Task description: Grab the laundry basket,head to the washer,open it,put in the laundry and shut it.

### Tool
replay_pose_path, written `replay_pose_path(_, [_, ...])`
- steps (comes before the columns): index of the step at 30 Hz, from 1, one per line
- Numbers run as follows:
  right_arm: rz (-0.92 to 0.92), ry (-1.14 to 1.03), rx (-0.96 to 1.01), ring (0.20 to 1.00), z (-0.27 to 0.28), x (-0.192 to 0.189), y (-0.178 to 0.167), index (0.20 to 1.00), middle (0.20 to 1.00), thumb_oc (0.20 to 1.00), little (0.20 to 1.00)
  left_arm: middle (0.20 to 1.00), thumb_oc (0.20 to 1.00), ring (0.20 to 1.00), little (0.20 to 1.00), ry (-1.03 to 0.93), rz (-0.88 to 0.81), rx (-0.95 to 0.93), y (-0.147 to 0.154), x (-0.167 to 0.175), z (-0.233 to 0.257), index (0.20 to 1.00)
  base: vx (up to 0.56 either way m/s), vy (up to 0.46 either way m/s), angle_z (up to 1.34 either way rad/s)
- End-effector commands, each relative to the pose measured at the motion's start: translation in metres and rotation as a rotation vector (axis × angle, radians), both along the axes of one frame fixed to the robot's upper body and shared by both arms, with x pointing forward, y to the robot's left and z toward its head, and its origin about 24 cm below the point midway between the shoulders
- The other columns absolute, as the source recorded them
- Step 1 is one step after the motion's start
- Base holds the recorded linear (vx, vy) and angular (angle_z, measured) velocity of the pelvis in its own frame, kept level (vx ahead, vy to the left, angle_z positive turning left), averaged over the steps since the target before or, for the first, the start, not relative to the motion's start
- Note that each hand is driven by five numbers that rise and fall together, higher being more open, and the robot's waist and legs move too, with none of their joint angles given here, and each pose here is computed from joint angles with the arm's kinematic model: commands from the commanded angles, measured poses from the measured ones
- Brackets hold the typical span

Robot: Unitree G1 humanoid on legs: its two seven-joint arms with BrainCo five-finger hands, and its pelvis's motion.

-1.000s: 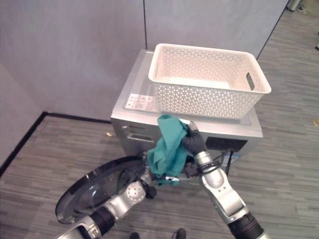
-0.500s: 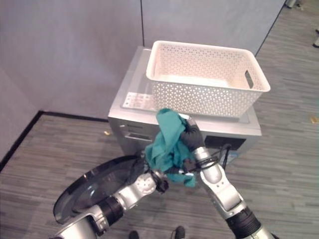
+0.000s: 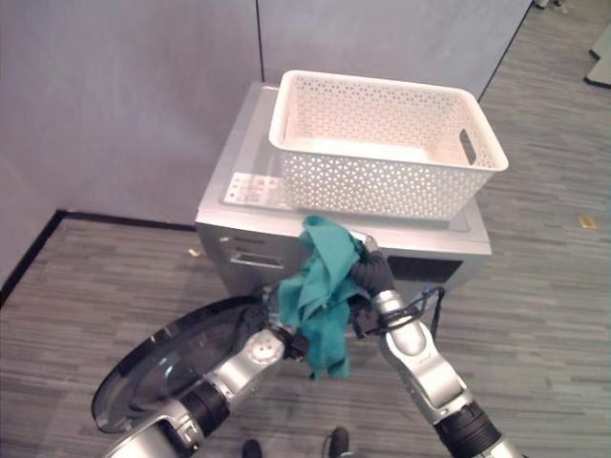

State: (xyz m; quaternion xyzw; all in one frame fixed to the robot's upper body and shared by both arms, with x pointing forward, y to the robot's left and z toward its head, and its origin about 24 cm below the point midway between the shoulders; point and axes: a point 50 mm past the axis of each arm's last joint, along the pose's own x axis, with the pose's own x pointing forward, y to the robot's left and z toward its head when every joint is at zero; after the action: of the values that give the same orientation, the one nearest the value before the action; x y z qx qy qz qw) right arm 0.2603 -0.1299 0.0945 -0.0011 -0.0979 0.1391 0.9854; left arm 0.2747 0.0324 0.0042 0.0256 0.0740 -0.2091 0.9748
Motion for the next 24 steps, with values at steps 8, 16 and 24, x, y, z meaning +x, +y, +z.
replay_pose_path(8, [-0.08,0.146,-0.276,1.0,-0.053,-0.021,-0.039,1.0,1.0,1.0,1.0,0.2,0.2,0.2,0.2,-0.044,0.109,-0.116,0.01,0.014,0.009,0.2,0.01,0.002,0.01])
replay_pose_path(16, [-0.309,0.945,-0.34,1.0,-0.212,-0.113,-0.078,1.0,1.0,1.0,1.0,0.2,0.2,0.2,0.2,0.096,0.231,-0.386,0.056,-0.008,-0.01,0.2,0.05,0.098,-0.24])
replay_pose_path(24, [-0.321,1.075,-0.206,1.0,-0.23,-0.12,-0.063,1.0,1.0,1.0,1.0,0.2,0.2,0.2,0.2,0.159,0.156,-0.322,0.054,-0.022,-0.025,0.2,0.1,0.108,0.22])
